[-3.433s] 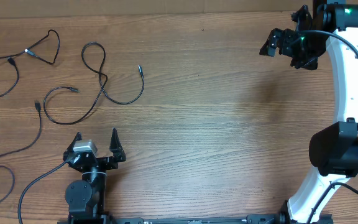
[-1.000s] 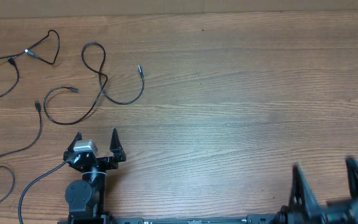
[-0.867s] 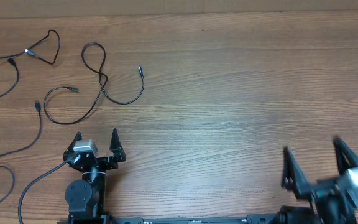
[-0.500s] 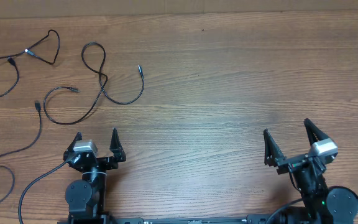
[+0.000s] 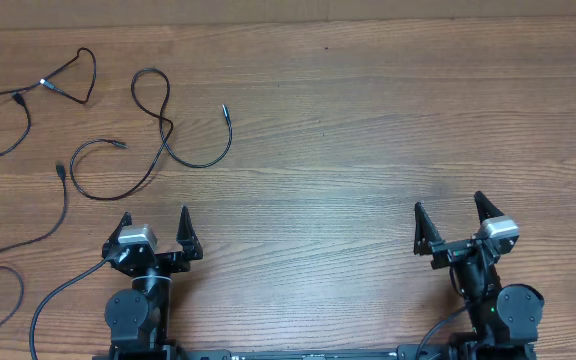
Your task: Untangle cables
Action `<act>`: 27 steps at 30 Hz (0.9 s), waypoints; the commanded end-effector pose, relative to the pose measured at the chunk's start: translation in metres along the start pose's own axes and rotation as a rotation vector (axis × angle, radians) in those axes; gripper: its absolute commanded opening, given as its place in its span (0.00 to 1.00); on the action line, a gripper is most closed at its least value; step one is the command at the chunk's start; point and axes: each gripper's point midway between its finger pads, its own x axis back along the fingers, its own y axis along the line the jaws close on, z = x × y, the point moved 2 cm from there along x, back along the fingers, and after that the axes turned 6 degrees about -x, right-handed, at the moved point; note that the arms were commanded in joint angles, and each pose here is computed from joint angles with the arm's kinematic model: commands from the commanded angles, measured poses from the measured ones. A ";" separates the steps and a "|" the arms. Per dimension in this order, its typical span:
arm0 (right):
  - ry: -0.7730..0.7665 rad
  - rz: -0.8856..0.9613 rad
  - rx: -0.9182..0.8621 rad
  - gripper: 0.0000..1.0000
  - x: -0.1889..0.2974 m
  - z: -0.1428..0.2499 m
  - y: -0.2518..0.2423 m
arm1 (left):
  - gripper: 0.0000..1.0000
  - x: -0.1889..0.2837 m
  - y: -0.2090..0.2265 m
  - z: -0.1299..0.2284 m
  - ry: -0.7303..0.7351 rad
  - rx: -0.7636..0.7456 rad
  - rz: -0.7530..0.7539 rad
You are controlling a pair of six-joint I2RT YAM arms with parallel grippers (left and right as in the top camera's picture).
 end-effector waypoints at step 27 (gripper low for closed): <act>0.017 0.048 0.028 1.00 -0.003 0.020 -0.011 | 0.99 0.000 -0.001 0.000 -0.006 -0.018 0.006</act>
